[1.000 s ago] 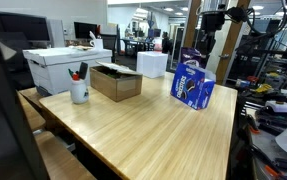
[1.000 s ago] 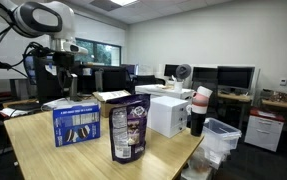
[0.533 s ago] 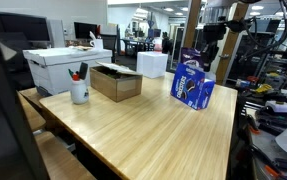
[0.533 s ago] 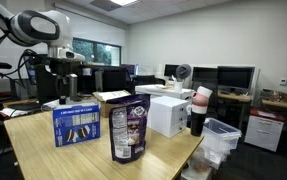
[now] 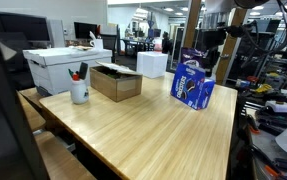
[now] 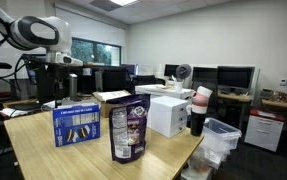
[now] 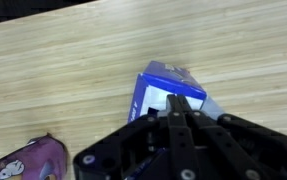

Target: Remove the blue packet from the blue box and place it on the counter

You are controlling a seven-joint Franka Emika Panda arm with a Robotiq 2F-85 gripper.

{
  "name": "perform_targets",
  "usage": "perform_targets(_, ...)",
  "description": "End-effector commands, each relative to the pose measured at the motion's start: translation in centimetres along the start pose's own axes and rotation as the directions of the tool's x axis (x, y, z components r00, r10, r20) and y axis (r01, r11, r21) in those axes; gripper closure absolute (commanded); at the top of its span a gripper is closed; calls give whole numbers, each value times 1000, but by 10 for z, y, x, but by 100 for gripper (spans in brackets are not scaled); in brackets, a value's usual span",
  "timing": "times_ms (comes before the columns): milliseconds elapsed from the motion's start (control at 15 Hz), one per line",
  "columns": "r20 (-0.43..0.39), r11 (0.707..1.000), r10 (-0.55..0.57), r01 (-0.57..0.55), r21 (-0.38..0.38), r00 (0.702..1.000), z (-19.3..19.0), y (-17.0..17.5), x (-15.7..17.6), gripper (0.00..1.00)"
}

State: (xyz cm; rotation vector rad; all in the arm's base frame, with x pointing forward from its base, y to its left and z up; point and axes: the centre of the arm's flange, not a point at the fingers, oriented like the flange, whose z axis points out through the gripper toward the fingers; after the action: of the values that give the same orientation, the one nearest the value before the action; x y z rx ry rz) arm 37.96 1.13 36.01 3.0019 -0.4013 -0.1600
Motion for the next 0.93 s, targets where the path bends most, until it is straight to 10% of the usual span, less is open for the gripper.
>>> perform_targets(0,-3,1000,-9,9,6,1000,3,-6,-4,97)
perform_targets(867,-95,998,11,-17,-61,995,-7,19,59,97)
